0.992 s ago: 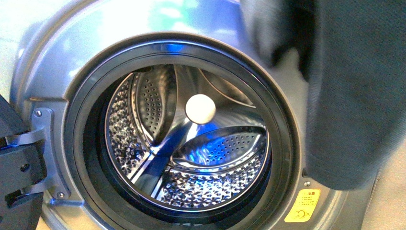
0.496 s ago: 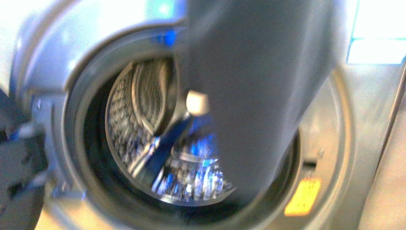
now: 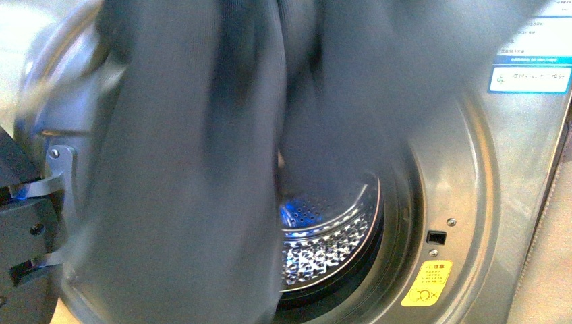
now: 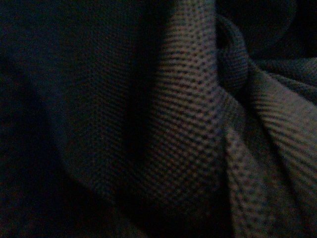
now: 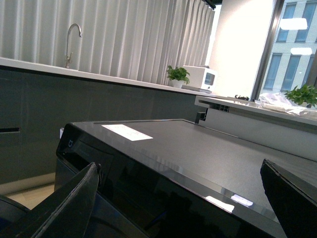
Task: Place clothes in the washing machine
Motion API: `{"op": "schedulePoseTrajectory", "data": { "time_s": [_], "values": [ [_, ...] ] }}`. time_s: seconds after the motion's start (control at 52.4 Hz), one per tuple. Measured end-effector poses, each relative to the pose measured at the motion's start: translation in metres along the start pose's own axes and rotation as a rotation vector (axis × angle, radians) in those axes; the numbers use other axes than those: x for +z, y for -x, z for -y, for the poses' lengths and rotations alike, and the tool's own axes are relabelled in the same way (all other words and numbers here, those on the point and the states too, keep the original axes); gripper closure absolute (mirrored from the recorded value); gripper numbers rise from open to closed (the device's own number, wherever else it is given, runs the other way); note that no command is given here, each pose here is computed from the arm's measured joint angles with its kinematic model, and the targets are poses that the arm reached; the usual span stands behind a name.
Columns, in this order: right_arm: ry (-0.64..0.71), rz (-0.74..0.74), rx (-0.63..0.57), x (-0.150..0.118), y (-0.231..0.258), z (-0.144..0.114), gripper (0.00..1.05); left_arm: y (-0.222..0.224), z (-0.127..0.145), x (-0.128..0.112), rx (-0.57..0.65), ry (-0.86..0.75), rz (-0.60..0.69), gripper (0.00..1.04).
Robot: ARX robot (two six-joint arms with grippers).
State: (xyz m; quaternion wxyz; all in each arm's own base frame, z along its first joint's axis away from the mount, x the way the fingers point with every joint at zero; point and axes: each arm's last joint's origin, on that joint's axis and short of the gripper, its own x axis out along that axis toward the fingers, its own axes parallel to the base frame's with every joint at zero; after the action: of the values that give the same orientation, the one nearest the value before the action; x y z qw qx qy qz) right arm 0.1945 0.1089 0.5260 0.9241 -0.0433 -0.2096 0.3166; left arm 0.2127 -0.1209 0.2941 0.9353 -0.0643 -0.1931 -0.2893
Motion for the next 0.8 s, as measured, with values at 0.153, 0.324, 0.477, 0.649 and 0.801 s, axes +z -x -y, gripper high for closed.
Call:
{"op": "schedulePoseTrajectory", "data": {
  "time_s": [0.153,0.324,0.477,0.649,0.801],
  "values": [
    [0.0,0.0,0.0,0.0,0.0,0.0,0.07,0.0,-0.009,-0.014,0.03,-0.019,-0.036,0.91],
    [0.0,0.0,0.0,0.0,0.0,0.0,0.07,-0.003,-0.021,-0.031,0.062,-0.031,-0.065,0.91],
    [0.0,0.0,0.0,0.0,0.0,0.0,0.07,-0.006,-0.029,-0.048,0.075,-0.038,-0.102,0.91],
    [0.0,0.0,0.0,0.0,0.0,0.0,0.07,-0.01,-0.04,-0.073,0.102,-0.046,-0.154,0.91],
    [0.0,0.0,0.0,0.0,0.0,0.0,0.07,-0.014,-0.05,-0.092,0.135,-0.056,-0.192,0.91]
  ]
}}
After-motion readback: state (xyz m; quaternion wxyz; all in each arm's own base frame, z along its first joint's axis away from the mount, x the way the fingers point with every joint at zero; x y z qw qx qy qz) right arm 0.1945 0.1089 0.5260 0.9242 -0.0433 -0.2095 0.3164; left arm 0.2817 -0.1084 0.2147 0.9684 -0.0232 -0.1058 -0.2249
